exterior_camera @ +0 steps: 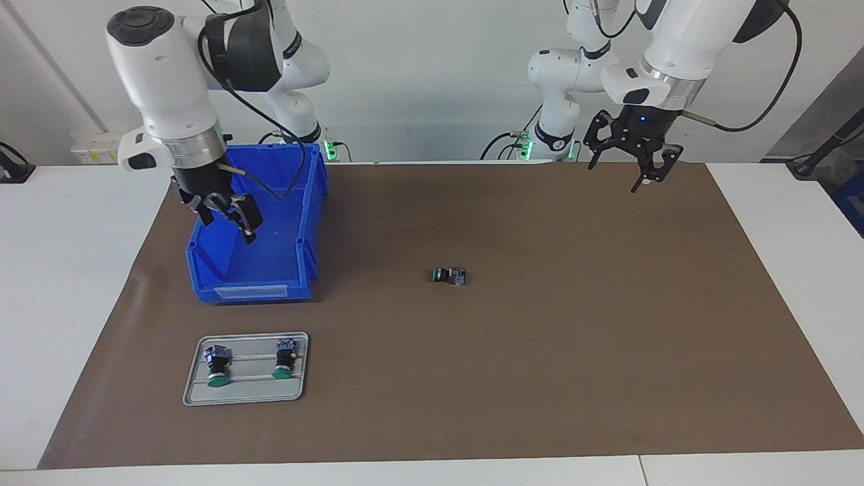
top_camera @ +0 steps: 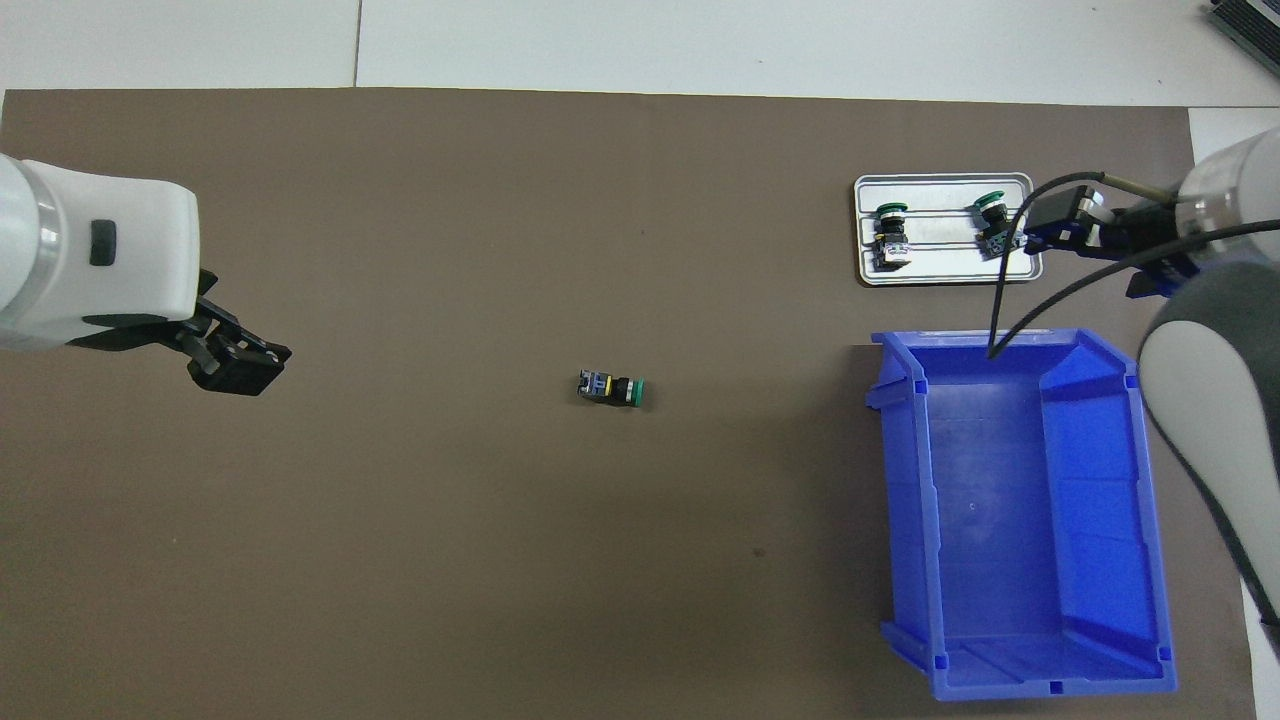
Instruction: Place and press button with both arms
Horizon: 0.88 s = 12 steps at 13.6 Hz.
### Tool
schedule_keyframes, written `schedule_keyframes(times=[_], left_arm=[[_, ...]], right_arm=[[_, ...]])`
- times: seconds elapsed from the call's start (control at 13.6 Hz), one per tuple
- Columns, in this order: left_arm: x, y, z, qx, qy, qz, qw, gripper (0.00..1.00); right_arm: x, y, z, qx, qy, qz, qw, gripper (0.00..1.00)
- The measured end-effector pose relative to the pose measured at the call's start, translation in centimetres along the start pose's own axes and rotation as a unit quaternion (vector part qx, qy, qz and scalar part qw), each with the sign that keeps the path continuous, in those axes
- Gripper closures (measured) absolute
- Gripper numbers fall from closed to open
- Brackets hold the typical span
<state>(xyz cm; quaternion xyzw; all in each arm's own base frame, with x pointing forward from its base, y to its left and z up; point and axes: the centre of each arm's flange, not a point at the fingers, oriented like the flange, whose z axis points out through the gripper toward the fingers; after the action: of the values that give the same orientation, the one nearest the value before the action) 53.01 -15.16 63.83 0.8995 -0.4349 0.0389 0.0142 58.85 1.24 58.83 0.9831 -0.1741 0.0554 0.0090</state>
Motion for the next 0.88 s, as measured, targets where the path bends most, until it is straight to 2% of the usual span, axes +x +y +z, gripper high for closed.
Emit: schedule_keyframes(times=[0.22, 0.44, 0.59, 0.88], left_arm=[[1.3, 2.4, 2.5, 0.007, 0.01, 0.109, 0.994, 0.11], [2.0, 3.6, 4.1, 0.007, 0.01, 0.208, 0.978, 0.11], [2.9, 4.6, 5.7, 0.004, 0.009, 0.242, 0.97, 0.11], [7.0, 7.9, 12.2, -0.003, 0.009, 0.287, 0.958, 0.15]], right_arm=[[-0.7, 4.5, -2.5, -0.001, -0.028, -0.059, 0.998, 0.0], [-1.2, 7.2, -4.6, 0.001, -0.033, -0.09, 0.995, 0.0], [-1.5, 6.2, -4.5, 0.001, -0.034, -0.102, 0.994, 0.0], [-2.0, 5.0, -4.4, -0.001, -0.041, -0.115, 0.993, 0.0]])
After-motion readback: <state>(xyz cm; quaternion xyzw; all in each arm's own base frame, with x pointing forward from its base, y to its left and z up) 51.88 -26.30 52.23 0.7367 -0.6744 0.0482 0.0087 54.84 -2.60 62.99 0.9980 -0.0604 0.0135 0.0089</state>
